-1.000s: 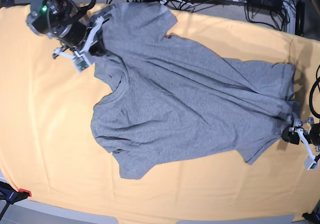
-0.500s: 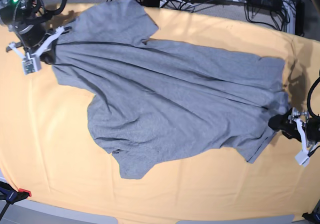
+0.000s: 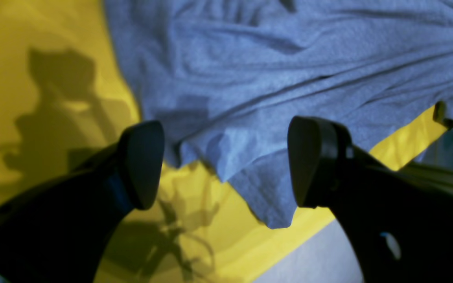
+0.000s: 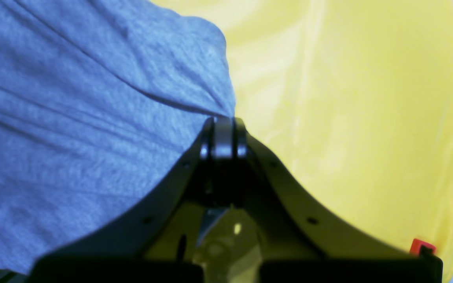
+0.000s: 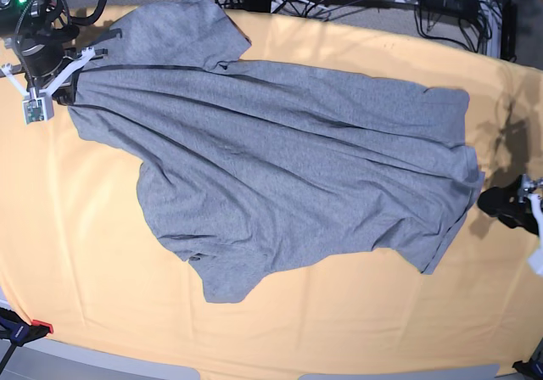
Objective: Layout the t-shirt on the table in an organized manner, then fold the t-shirt properly
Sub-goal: 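Release the hem with the left gripper and grasp the sleeve corner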
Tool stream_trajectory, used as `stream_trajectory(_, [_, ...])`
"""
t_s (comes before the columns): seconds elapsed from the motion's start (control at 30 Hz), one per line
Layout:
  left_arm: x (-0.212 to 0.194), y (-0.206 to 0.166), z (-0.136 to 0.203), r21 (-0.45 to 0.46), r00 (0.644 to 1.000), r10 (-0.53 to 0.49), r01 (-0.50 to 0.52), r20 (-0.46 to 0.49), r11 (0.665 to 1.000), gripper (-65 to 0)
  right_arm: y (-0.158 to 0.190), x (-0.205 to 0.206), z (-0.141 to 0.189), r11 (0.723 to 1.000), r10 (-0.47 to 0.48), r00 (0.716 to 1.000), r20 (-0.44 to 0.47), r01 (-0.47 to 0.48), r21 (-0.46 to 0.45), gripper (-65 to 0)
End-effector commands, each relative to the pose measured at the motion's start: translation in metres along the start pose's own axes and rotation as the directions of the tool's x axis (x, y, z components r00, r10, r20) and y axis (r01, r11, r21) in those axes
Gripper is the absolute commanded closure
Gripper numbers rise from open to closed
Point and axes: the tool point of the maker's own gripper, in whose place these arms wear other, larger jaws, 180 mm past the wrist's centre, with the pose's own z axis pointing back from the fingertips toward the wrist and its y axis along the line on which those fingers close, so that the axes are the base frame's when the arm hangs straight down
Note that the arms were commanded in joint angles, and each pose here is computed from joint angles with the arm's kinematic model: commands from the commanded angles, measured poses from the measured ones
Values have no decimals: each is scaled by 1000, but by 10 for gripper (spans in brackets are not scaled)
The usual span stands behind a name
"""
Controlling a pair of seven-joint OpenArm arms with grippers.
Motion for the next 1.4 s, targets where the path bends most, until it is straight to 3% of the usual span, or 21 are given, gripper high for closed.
stream_trajectory(0.0, [10, 2, 16, 16, 999, -2, 1, 54, 1000, -494, -5, 10, 3, 1000, 5, 999, 43, -4, -19, 0])
stream_trajectory(0.17, [-18, 10, 18, 10, 991, 96, -97, 89, 995, -494, -5, 11, 3, 1000, 4, 999, 51, -3, -18, 0])
stream_trajectory(0.57, [-100, 22, 23, 31, 954, 291, -294, 68, 955, -494, -2, 16, 3, 1000, -5, 997, 76, 5, 2, 0])
stream_trajectory(0.87, [-136, -9, -35, -98, 918, 395, -391, 20, 915, -494, -2, 18, 4, 1000, -5, 996, 87, 5, 2, 0])
stream_trajectory(1.37, [-178, -51, -80, -189, 897, 430, -441, -99, 877, -494, -2, 19, 4, 1000, -3, 996, 92, 3, -1, 0])
